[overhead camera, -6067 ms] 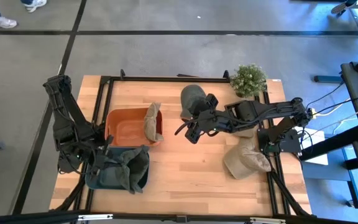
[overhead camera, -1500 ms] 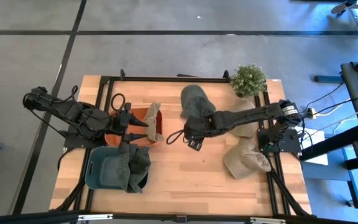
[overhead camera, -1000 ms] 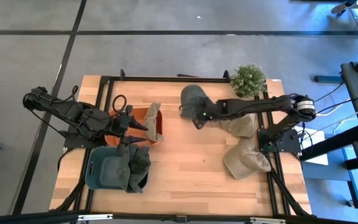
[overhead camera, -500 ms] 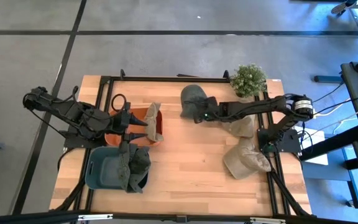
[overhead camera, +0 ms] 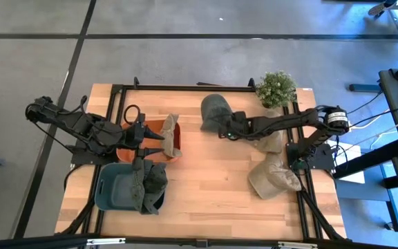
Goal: Pick & Place hat
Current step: Put the gray cap into the blue bin
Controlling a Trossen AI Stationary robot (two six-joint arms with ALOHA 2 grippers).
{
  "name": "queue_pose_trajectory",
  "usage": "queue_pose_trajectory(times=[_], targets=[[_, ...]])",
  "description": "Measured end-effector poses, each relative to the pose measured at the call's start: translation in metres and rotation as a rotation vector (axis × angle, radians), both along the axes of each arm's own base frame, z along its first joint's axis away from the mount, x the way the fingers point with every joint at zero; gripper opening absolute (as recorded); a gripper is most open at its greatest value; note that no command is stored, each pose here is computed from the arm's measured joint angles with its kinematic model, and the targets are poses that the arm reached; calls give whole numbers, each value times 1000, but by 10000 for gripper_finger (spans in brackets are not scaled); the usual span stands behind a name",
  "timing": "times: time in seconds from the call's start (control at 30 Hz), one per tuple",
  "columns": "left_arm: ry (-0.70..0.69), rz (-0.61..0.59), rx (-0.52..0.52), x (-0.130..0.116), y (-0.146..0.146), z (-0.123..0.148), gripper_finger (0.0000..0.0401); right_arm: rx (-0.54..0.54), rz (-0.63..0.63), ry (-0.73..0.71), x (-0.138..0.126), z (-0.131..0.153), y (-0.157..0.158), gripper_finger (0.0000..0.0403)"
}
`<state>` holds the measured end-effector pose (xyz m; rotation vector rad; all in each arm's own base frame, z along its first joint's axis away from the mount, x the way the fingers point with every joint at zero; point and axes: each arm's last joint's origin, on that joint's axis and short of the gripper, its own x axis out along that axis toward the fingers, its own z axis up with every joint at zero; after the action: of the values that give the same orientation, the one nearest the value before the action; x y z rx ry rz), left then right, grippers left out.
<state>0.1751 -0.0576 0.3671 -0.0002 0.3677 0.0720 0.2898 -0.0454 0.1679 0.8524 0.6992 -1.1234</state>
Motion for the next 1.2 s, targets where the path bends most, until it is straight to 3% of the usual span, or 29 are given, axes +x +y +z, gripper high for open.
queue_pose_trajectory(times=[0.2,0.43,0.6,0.73,0.93,1.2], targets=[[1,-6,-2,0,0,0,177,-8,10,-49,5,2,0,223],[1,-7,-2,0,0,0,177,-102,172,-151,23,8,-1,223],[4,-8,-1,0,0,0,175,-139,346,-161,40,-6,0,223],[8,-8,0,0,0,-1,174,-250,532,-47,46,-16,9,223],[8,-8,0,0,0,-1,177,-346,691,81,45,-18,18,223],[8,-8,0,0,0,-1,174,-445,770,231,45,-30,18,222]])
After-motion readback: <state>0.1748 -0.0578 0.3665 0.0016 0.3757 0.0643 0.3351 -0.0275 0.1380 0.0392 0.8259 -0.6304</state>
